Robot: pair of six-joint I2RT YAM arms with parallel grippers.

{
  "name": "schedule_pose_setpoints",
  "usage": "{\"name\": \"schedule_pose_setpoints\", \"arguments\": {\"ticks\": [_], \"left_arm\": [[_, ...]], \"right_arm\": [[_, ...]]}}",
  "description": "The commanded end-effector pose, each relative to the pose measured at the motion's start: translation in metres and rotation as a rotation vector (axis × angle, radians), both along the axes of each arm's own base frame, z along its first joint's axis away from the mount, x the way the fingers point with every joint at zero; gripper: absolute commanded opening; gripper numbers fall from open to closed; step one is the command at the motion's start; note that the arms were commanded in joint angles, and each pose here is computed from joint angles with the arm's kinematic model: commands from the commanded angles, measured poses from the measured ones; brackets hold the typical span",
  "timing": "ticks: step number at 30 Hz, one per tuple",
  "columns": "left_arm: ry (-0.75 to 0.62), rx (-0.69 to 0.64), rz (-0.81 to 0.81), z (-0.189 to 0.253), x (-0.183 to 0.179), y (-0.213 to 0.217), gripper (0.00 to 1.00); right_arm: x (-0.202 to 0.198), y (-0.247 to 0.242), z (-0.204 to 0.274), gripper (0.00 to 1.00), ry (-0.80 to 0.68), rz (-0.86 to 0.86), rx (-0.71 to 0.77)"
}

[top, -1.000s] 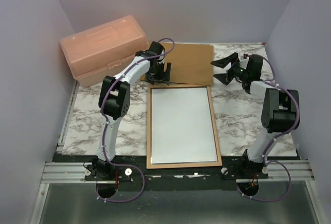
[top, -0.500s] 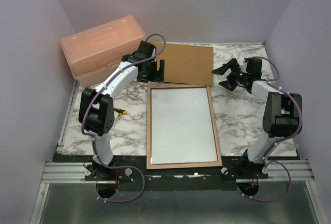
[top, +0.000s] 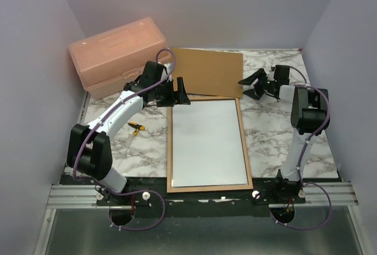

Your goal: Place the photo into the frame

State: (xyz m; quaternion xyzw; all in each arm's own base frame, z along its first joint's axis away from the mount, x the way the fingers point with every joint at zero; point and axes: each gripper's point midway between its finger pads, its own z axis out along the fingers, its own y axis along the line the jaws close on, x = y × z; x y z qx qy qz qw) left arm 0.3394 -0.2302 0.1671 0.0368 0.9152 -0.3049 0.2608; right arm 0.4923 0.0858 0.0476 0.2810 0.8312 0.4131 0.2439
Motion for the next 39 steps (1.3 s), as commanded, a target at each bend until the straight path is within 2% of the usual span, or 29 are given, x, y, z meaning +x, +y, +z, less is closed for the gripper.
{"name": "schedule_pose_setpoints", "arguments": {"ticks": [1,10,15,17,23,29,39], "left_arm": [[-0.012,-0.155,-0.059,0.018,-0.012,-0.017,0.85],[0.009,-0.212,-0.100,0.012,-0.021,-0.025,0.85],[-0.002,-0.267,-0.125,0.023,-0.024,-0.031,0.85],[-0.010,-0.266,-0.124,0.026,-0.026,-0.030,0.84],[-0.029,-0.237,-0.108,0.031,-0.037,-0.020,0.85],[-0.053,-0.202,-0.077,0.039,-0.051,-0.006,0.85],[-0.108,-0.180,-0.030,0.057,-0.082,0.017,0.85]], "right_arm": [[0.019,0.001,-0.009,0.68,-0.032,0.007,0.045],[0.049,0.017,-0.014,0.42,-0.079,0.041,0.128],[0.049,0.026,0.000,0.10,-0.123,0.070,0.176],[0.047,0.027,0.011,0.02,-0.143,0.073,0.178],[0.038,0.027,0.074,0.00,-0.247,0.079,0.152],[0.016,0.017,0.173,0.00,-0.398,0.057,0.030],[-0.062,-0.011,0.325,0.00,-0.671,0.034,-0.366]]}}
